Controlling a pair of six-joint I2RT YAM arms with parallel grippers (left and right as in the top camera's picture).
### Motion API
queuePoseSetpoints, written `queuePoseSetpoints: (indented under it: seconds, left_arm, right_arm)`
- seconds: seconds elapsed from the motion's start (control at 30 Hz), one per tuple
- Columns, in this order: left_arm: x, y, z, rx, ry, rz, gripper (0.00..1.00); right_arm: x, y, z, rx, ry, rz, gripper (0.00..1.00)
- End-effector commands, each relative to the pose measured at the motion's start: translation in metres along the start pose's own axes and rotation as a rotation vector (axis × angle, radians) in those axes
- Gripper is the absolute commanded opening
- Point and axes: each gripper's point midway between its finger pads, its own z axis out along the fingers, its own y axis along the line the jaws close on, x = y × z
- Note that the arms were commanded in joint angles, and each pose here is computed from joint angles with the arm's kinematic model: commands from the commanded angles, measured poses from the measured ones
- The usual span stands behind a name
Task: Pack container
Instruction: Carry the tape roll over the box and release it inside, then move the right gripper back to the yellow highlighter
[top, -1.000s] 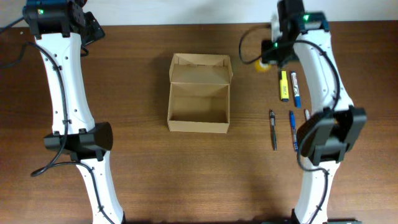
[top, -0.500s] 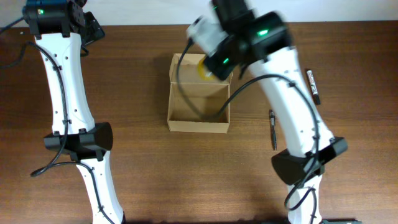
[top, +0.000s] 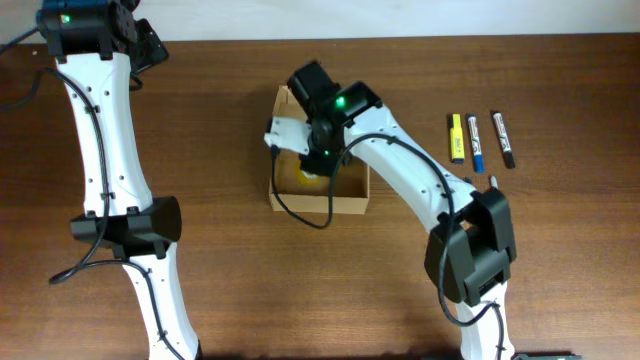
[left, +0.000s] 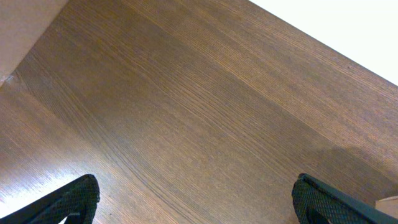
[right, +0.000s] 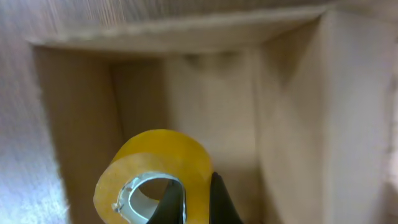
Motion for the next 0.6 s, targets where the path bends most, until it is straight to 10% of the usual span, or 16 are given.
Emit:
queuePoseSetpoints:
  seconds: [0.0, 0.4, 0.57]
  left_arm:
    - [-0.005, 0.007, -0.014, 0.001, -0.028, -0.003, 1.00]
    - [-0.005, 0.007, -0.014, 0.001, -0.028, -0.003, 1.00]
    - [-0.005, 0.007, -0.014, 0.001, -0.028, -0.003, 1.00]
  right_arm:
    - [0.005, 0.003, 0.016, -0.014, -0.005, -0.003, 0.04]
    - [0.023, 0.015, 0.056, -0.041, 0.000, 0.066, 0.05]
    - [0.022, -0.001, 0.039, 0.027, 0.026, 0.128, 0.24]
